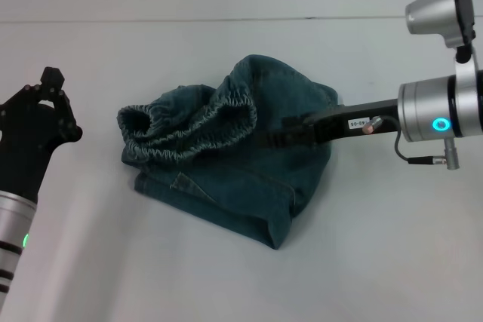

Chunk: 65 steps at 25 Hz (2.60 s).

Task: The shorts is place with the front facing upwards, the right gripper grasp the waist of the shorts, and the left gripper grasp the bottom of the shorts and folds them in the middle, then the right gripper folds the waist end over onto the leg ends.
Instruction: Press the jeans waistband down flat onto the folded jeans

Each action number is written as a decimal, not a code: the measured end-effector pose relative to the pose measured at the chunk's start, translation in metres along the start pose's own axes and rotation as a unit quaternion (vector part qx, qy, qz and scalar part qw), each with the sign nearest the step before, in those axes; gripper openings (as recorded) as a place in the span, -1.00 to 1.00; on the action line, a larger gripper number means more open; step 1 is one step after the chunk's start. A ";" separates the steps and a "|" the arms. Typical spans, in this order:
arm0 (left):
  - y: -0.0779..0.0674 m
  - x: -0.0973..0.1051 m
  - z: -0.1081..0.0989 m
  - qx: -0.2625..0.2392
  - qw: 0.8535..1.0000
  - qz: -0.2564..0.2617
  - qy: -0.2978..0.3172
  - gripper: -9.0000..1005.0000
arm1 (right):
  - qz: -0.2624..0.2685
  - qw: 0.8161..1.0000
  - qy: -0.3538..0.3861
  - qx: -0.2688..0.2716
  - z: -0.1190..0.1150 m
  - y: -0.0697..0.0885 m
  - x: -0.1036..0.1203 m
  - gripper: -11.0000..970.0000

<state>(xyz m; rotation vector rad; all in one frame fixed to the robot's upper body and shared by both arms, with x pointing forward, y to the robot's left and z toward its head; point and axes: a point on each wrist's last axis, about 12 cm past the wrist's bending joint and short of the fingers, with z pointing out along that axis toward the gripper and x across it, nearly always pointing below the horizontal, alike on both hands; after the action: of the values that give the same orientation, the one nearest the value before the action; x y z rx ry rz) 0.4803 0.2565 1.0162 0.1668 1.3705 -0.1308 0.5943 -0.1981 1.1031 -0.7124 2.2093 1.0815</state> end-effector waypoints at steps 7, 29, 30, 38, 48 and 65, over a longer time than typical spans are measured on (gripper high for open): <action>-0.001 0.000 0.001 0.001 1.000 -0.001 0.002 -0.95 | -0.005 1.000 -0.002 0.003 0.016 0.004 -0.012 0.91; 0.000 0.003 -0.001 -0.002 1.000 -0.001 0.010 -0.95 | -0.039 0.999 -0.013 0.009 0.045 0.018 -0.060 0.91; 0.000 0.003 -0.001 -0.002 1.000 -0.001 0.010 -0.95 | -0.034 0.999 -0.014 0.001 0.040 0.018 -0.058 0.91; 0.002 0.005 -0.006 -0.006 1.000 0.001 0.019 -0.95 | 0.029 0.996 -0.074 0.027 -0.010 -0.003 -0.026 0.91; 0.000 0.006 -0.006 0.001 1.000 0.000 0.024 -0.95 | 0.053 0.998 -0.024 0.037 0.008 -0.007 -0.010 0.91; -0.003 0.006 -0.004 0.005 1.000 -0.003 0.022 -0.95 | 0.034 0.998 -0.009 0.049 0.052 0.004 -0.039 0.91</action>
<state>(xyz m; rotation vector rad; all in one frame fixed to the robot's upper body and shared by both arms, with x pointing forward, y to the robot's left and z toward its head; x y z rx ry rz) 0.4770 0.2542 1.0098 0.1754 1.4146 -0.1397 0.6319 -0.1447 1.1058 -0.5878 2.2682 0.9997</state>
